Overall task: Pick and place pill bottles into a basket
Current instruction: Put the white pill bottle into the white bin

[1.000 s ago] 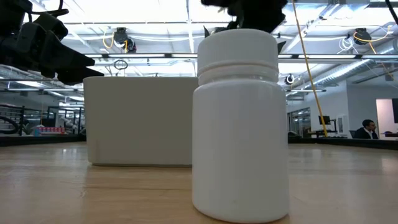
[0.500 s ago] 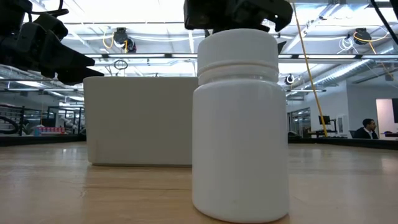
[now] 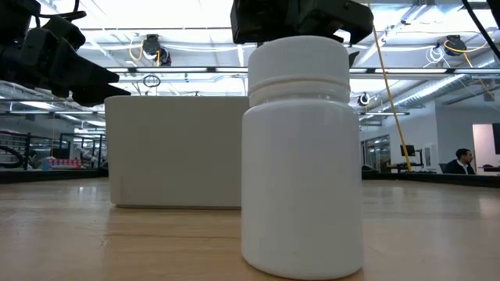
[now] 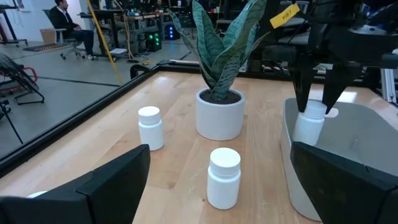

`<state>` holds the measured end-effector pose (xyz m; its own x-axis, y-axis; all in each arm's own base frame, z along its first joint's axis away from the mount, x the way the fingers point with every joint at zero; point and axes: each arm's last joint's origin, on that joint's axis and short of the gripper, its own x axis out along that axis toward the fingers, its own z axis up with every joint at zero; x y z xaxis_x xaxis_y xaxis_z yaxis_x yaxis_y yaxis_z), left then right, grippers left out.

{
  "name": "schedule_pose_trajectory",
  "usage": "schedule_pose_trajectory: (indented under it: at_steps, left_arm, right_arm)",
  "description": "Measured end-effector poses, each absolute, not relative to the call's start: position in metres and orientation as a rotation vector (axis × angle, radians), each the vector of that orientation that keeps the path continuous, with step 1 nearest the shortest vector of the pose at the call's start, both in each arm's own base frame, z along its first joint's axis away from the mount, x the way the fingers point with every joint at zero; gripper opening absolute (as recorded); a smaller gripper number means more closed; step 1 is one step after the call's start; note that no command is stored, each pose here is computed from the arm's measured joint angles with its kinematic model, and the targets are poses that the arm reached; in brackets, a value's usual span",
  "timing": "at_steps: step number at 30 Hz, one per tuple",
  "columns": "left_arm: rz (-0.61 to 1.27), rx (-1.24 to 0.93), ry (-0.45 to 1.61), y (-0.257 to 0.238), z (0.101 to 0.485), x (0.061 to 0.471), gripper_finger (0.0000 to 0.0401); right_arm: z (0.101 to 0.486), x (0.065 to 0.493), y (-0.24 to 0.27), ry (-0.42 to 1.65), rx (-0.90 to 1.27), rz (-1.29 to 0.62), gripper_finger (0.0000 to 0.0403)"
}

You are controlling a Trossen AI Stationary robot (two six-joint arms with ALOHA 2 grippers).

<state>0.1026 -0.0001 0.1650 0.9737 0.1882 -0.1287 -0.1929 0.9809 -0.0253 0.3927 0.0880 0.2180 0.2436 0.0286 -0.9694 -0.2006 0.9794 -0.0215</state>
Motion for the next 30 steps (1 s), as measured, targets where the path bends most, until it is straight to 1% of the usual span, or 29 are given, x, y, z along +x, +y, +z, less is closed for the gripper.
schedule_pose_trajectory:
  at_steps: [5, 9, 16, 23, 30]
  left_arm:
    - [0.192, -0.038, 0.126, 0.000, 0.165, 0.103, 0.0395]
    - [0.192, -0.038, 0.126, 0.000, 0.165, 0.103, 0.0395]
    - [0.192, -0.038, 0.126, 0.000, 0.165, 0.103, 0.0395]
    - [0.192, -0.038, 0.127, 0.000, 0.165, 0.103, 0.0395]
    - [0.192, -0.038, 0.126, 0.000, 0.165, 0.103, 0.0395]
  right_arm:
    - [0.218, 0.394, 0.088, 1.308, -0.151, 0.158, 0.0150]
    - [0.218, 0.394, 0.088, 1.306, -0.151, 0.158, 0.0155]
    - [0.201, 0.398, 0.089, 1.355, -0.168, 0.159, 0.0154]
    - [0.201, 0.400, 0.090, 1.337, -0.167, 0.164, 0.0177]
    - [0.200, 0.400, 0.090, 1.339, -0.175, 0.175, 0.0179]
